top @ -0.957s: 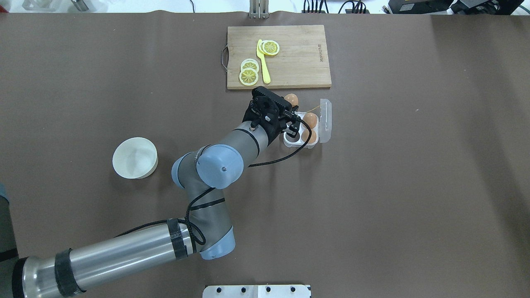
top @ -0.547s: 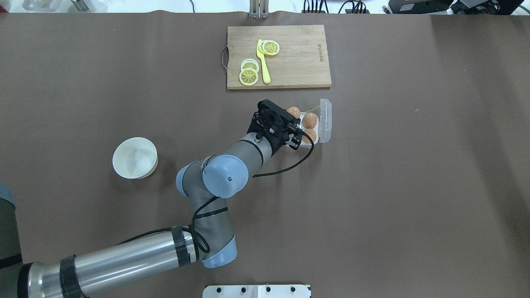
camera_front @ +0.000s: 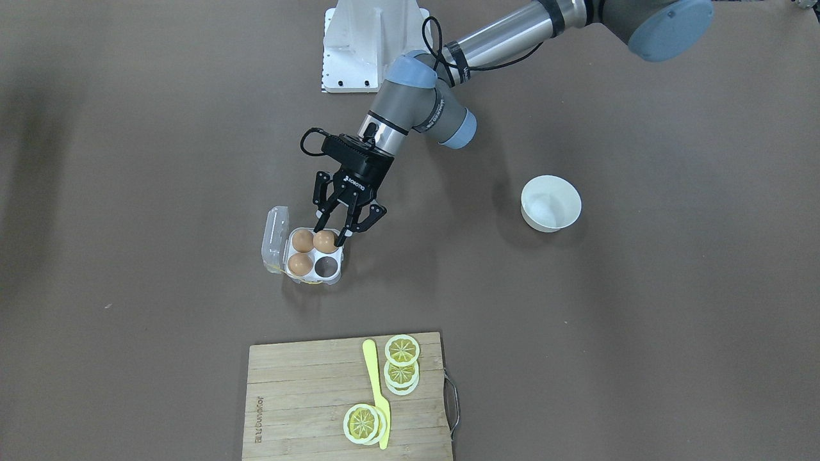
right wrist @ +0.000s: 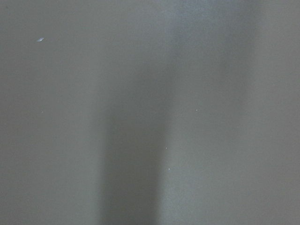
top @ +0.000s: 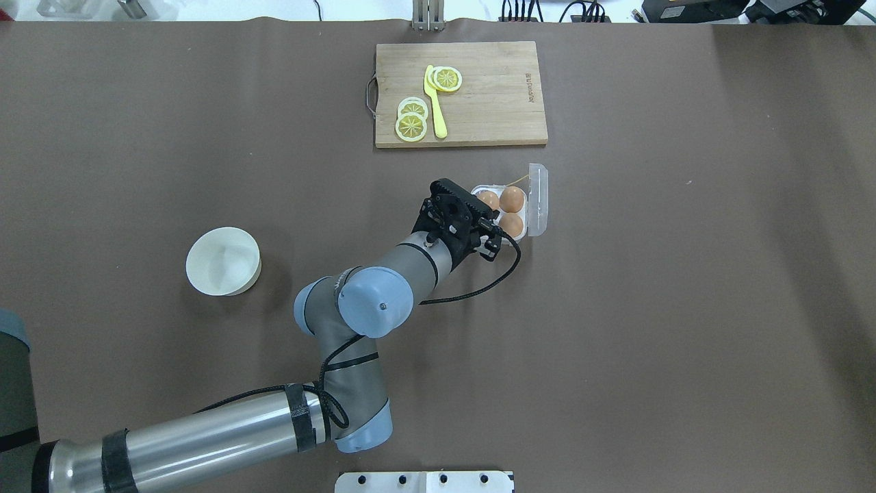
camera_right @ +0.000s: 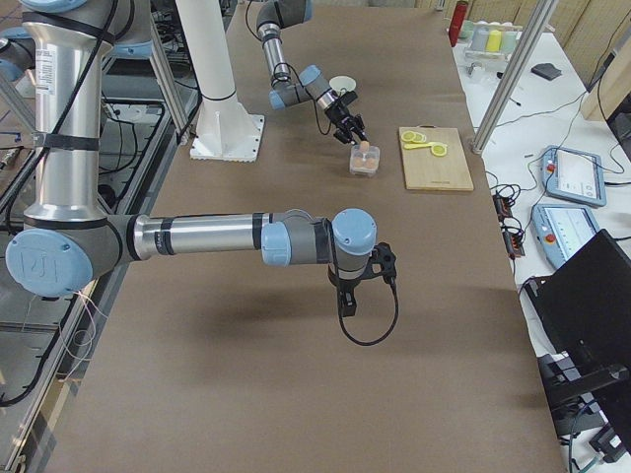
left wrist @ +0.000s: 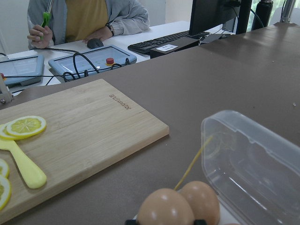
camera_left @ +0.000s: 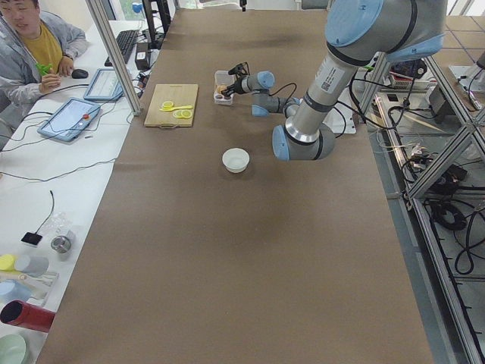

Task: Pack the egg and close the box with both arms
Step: 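Lower the egg into the empty cup and open the left gripper, then withdraw the left arm to rest while the right arm reaches toward the egg box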

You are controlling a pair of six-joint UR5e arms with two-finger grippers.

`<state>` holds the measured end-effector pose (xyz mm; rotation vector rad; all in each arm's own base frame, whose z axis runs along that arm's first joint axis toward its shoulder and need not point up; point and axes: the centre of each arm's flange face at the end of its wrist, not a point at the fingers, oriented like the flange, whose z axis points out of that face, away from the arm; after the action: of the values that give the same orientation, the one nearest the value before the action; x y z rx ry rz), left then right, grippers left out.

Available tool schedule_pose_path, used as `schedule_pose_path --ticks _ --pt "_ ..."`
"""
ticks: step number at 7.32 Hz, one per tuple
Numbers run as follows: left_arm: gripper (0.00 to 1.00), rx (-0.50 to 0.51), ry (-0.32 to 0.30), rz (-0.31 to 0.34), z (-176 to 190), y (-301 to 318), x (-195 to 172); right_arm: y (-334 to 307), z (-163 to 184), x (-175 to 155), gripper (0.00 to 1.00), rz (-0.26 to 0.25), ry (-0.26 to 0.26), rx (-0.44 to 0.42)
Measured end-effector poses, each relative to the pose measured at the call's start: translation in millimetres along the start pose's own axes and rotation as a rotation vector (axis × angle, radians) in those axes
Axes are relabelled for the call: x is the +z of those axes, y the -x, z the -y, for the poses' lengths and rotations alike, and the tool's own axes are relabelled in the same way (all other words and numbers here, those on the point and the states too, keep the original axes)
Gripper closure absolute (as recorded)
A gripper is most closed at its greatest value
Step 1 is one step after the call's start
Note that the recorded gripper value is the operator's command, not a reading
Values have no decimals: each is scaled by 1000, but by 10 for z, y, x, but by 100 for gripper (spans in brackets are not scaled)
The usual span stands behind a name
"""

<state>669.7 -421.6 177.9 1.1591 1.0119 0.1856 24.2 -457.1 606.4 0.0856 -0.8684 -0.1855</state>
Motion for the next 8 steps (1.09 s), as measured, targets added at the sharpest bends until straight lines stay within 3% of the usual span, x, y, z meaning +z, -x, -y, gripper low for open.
schedule_pose_path --ticks 1,2,3,4,6,7,8 --pt "60 -1 1 -2 -15 -12 -3 4 -1 -4 0 0 -1 -1" --pt "30 -2 2 -3 -18 -16 -4 7 1 -6 0 0 -1 -2" --pt "11 -3 3 -3 -15 -23 -4 10 4 -9 0 0 -2 -2" --pt "4 -3 3 -3 -12 -27 -3 13 7 -12 0 0 -3 -3" --pt "4 -3 3 -2 1 -28 -5 19 9 -17 0 0 -4 -4" --pt "7 -6 -1 -3 32 -25 -13 26 17 -23 0 -1 -5 -6" --pt "25 -25 -13 -5 120 3 -35 52 59 -38 0 -2 -9 0"
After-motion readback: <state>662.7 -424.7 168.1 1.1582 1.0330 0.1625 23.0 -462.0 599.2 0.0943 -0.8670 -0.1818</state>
